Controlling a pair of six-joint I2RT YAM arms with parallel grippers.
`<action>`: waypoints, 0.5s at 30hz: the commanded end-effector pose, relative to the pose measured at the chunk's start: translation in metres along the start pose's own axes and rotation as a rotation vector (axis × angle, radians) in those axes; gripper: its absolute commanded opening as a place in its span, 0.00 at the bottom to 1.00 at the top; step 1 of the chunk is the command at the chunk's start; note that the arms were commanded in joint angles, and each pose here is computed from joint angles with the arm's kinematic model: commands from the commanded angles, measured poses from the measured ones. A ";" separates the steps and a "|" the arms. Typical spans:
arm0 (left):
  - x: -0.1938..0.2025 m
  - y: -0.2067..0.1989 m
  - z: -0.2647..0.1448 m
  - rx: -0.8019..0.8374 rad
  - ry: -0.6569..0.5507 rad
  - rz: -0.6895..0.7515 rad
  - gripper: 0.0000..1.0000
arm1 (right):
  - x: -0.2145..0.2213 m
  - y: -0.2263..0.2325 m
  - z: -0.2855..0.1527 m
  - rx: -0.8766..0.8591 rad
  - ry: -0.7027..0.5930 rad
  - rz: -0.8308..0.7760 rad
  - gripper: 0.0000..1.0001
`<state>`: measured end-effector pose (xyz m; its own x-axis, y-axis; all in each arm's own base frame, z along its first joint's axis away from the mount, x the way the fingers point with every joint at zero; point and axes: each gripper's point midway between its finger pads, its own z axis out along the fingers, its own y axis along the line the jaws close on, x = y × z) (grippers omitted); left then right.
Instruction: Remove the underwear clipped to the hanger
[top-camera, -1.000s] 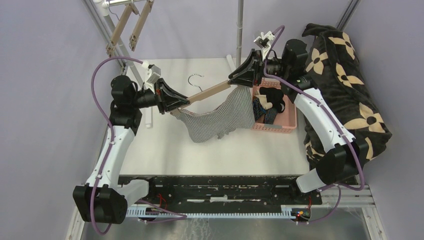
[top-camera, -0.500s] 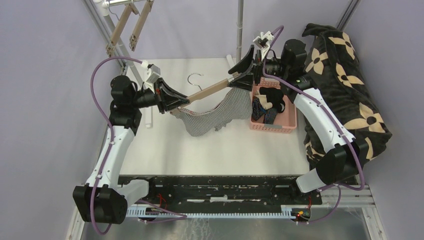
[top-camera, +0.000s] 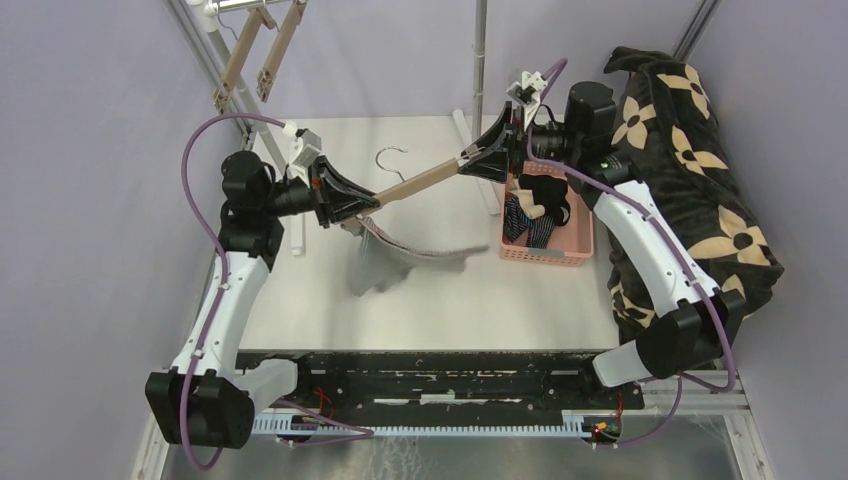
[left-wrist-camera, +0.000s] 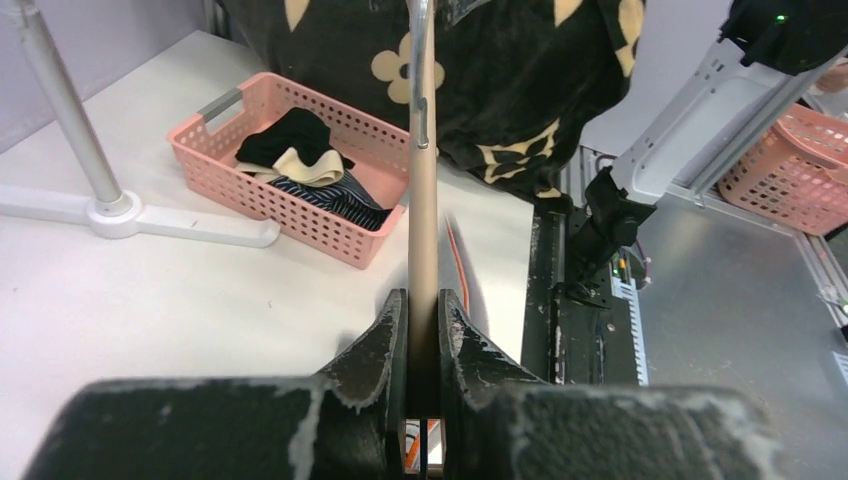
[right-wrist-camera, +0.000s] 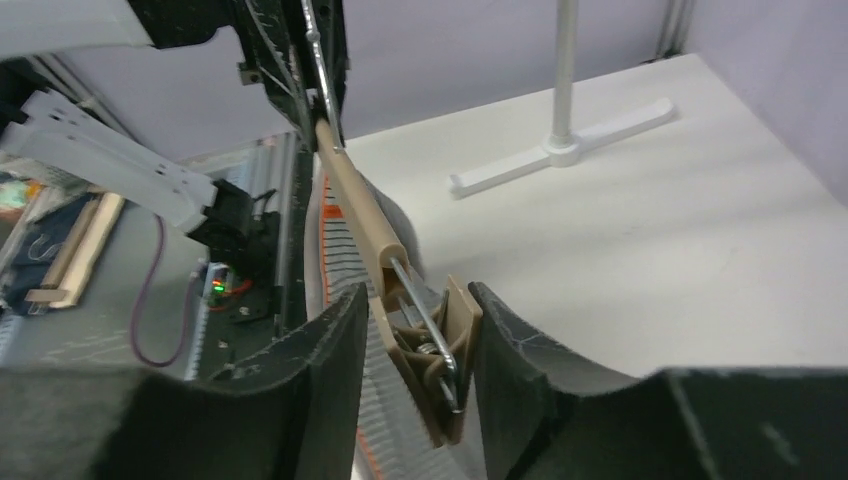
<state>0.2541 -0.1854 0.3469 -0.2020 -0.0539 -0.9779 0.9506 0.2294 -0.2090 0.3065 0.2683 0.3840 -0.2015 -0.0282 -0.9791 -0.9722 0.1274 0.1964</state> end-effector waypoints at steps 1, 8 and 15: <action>-0.028 -0.010 -0.002 -0.014 -0.041 0.098 0.03 | -0.027 0.003 -0.007 0.072 -0.037 -0.133 0.57; -0.044 -0.012 -0.003 -0.052 -0.105 0.131 0.03 | -0.025 -0.004 -0.009 0.133 -0.061 -0.128 0.86; -0.065 -0.023 0.004 -0.029 -0.278 0.119 0.03 | -0.047 -0.016 -0.004 0.166 -0.318 -0.049 0.94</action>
<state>0.2560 -0.1854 0.3759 -0.1014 -0.1580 -0.9822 0.9461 0.2901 -0.1443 0.3253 0.2630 0.3805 -0.1676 0.0566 -0.9842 -0.9417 0.2861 0.1769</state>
